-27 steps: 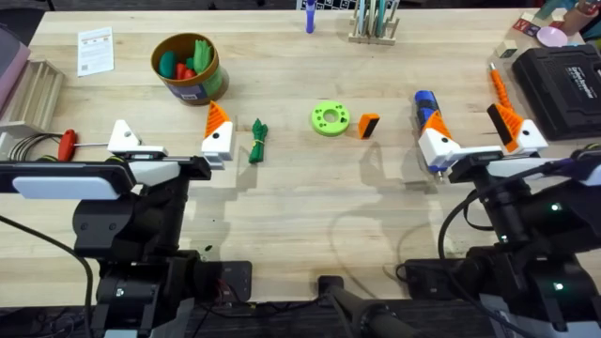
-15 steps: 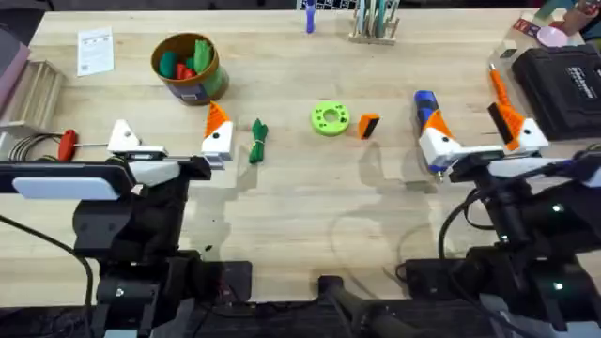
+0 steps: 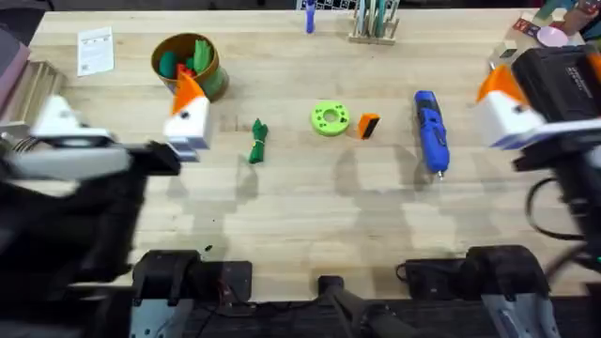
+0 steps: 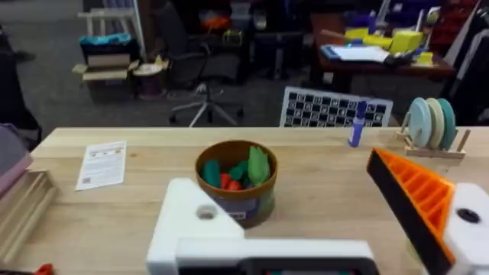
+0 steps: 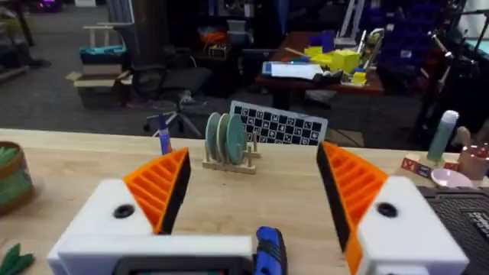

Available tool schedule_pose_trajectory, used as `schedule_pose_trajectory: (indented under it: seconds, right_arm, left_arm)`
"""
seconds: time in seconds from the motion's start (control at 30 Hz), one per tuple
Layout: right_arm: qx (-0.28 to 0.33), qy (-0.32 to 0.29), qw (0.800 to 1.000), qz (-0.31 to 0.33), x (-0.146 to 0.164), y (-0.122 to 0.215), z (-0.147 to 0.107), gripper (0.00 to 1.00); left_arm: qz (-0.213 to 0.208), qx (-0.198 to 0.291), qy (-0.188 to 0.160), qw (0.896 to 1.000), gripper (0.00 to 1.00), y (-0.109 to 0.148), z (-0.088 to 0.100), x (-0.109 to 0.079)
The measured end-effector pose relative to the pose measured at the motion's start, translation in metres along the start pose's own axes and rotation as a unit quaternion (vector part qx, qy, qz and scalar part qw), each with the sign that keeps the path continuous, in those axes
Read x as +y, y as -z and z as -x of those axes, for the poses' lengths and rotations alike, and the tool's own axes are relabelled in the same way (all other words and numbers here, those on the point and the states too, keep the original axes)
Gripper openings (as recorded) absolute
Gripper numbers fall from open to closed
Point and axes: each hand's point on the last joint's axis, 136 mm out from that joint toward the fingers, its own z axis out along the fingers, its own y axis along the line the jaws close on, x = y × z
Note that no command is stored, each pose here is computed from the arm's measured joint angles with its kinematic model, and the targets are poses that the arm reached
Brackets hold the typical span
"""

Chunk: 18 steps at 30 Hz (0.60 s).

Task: Pick up the gripper from the table and insert it into the empty holder that is missing its gripper. Then pick up a screw, insert it into the mounting hole, and use the screwdriver to tighten it. Finally, clean up the table by picking up the vegetable and placing it into the bucket.

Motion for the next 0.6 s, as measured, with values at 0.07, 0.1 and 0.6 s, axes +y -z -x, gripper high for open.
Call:
schedule_pose_trajectory:
  seconds: [0.07,0.1,0.6]
  right_arm:
    - [0.020,-0.001,1.000,0.000,0.000,0.000,0.014,0.994]
    - [0.034,-0.002,0.999,0.000,0.000,-0.001,0.017,0.993]
    - [0.411,-0.020,0.911,0.001,-0.001,-0.026,-0.057,0.993]
  left_arm:
    - [0.008,0.027,-0.001,1.000,0.985,0.002,0.014,0.002]
    - [0.010,0.046,-0.001,0.999,0.985,0.001,0.017,0.003]
    - [0.030,0.379,0.005,0.925,0.985,-0.039,-0.038,0.007]
